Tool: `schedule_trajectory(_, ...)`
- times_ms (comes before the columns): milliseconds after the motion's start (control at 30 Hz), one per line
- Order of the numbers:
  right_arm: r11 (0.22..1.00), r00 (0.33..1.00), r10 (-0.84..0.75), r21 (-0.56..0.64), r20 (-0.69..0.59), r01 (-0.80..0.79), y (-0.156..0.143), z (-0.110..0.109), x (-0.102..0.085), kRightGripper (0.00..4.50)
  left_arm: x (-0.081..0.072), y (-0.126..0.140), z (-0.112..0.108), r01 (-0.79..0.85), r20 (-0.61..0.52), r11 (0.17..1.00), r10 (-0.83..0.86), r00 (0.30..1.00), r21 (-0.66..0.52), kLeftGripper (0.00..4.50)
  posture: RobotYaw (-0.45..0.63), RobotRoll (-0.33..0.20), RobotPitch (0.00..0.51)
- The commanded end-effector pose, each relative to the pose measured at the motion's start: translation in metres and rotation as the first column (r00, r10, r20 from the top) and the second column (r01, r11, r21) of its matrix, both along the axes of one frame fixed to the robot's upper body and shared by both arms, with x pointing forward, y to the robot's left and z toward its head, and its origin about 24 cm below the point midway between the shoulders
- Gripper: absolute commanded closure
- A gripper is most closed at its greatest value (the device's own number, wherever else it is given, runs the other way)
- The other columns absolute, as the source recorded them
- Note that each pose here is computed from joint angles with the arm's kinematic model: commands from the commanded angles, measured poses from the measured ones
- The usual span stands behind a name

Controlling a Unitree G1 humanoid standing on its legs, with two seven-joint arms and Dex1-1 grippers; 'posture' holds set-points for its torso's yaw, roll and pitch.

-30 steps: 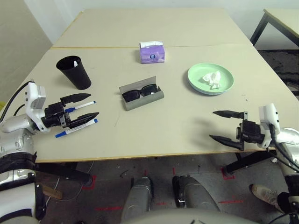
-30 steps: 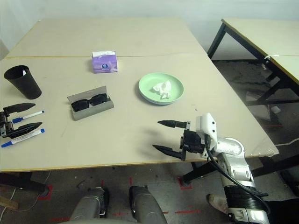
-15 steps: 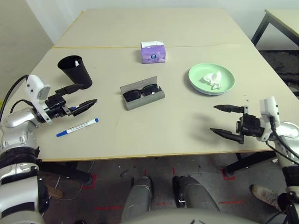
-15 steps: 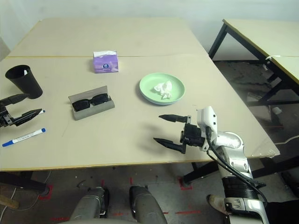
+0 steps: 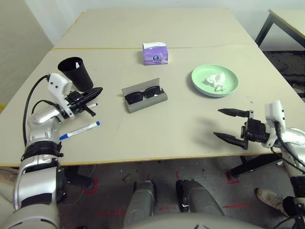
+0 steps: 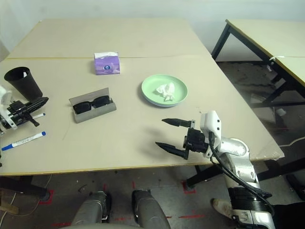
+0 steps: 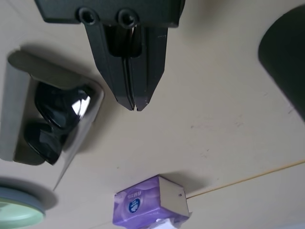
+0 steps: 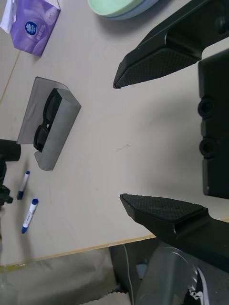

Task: Organize and tidy the items on the table.

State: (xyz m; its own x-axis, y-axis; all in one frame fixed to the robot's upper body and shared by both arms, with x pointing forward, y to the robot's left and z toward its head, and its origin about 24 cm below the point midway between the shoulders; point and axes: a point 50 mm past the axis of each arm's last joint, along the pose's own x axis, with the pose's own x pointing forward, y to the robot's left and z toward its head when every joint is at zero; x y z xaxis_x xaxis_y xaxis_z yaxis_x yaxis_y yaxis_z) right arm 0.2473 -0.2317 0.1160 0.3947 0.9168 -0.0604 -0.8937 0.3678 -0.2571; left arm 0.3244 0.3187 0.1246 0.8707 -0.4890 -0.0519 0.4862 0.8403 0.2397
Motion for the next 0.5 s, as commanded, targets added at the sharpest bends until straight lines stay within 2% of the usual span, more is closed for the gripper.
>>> schedule_trajectory(33,1.000,1.000,-0.012,0.005,0.003,0.012,0.000,0.003,-0.002,0.00,0.007,-0.010,-0.010,0.008,-0.043,1.000,-0.007,0.999,0.024,4.46,-0.09,0.000,0.142)
schedule_trajectory(500,0.999,0.999,-0.046,0.009,0.013,0.046,0.002,0.009,-0.008,0.00,0.029,-0.027,-0.004,-0.007,-0.065,0.999,0.011,0.998,0.048,4.46,-0.14,0.000,0.132)
